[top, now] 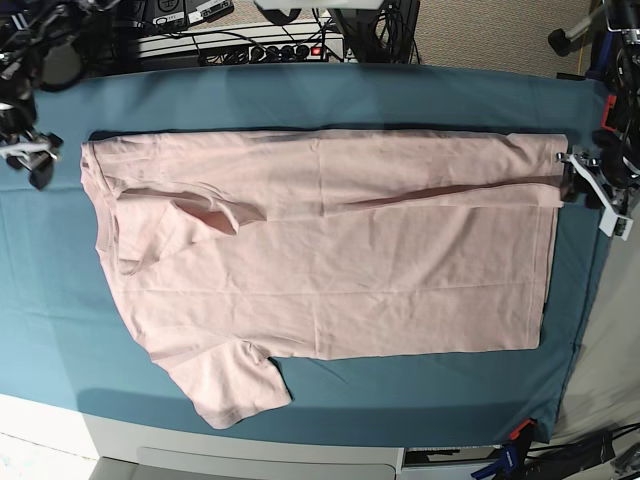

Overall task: Fold the T-shirt properly
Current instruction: 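Grasp the folded edge corners with both grippers and lift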

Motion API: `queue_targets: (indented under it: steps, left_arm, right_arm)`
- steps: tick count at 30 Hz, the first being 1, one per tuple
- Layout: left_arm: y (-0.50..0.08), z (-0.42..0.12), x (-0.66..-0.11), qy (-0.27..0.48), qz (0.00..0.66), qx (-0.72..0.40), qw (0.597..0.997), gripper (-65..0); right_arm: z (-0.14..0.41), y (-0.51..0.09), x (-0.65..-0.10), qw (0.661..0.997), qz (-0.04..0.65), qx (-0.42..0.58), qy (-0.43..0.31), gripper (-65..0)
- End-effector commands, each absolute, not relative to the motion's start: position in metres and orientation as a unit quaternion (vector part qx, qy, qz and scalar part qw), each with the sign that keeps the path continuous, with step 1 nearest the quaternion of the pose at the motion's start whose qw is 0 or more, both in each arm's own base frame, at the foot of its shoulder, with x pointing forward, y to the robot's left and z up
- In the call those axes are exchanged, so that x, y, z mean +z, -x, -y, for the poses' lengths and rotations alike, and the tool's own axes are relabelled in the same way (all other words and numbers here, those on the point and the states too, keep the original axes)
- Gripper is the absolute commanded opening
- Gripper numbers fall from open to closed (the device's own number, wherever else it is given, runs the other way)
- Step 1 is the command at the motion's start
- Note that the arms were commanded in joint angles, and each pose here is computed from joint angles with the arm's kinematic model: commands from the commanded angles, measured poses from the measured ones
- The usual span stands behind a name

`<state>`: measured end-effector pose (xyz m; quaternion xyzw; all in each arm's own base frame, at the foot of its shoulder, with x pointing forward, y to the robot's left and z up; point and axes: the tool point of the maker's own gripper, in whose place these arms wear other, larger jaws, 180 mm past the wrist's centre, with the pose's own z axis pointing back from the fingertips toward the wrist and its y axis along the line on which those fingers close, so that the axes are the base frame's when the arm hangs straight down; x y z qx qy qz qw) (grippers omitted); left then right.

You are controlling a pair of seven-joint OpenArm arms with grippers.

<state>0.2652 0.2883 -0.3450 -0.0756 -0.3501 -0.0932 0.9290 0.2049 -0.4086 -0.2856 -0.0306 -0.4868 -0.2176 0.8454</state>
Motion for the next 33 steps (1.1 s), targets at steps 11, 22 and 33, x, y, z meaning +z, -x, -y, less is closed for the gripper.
queue_targets:
  steps: [11, 22, 33]
  left_arm:
    - [-0.268, -0.276, -0.33, 0.118, 0.359, -0.107, 0.92, -34.3]
    - [-0.249, -0.268, -0.341, 0.15, 0.298, -0.1, 0.937, -34.3]
    - [-0.223, -0.319, -0.356, 0.178, 0.246, -0.005, 0.953, -34.3]
  right_arm:
    - [0.4, -0.207, -0.378, 0.835, 0.399, -0.313, -0.214, -26.2]
    - [0.327, -0.22, -0.41, 0.879, 0.297, -0.227, -0.297, -39.4]
    - [0.319, -0.224, -0.404, 0.871, 0.309, -0.211, -0.319, -60.6]
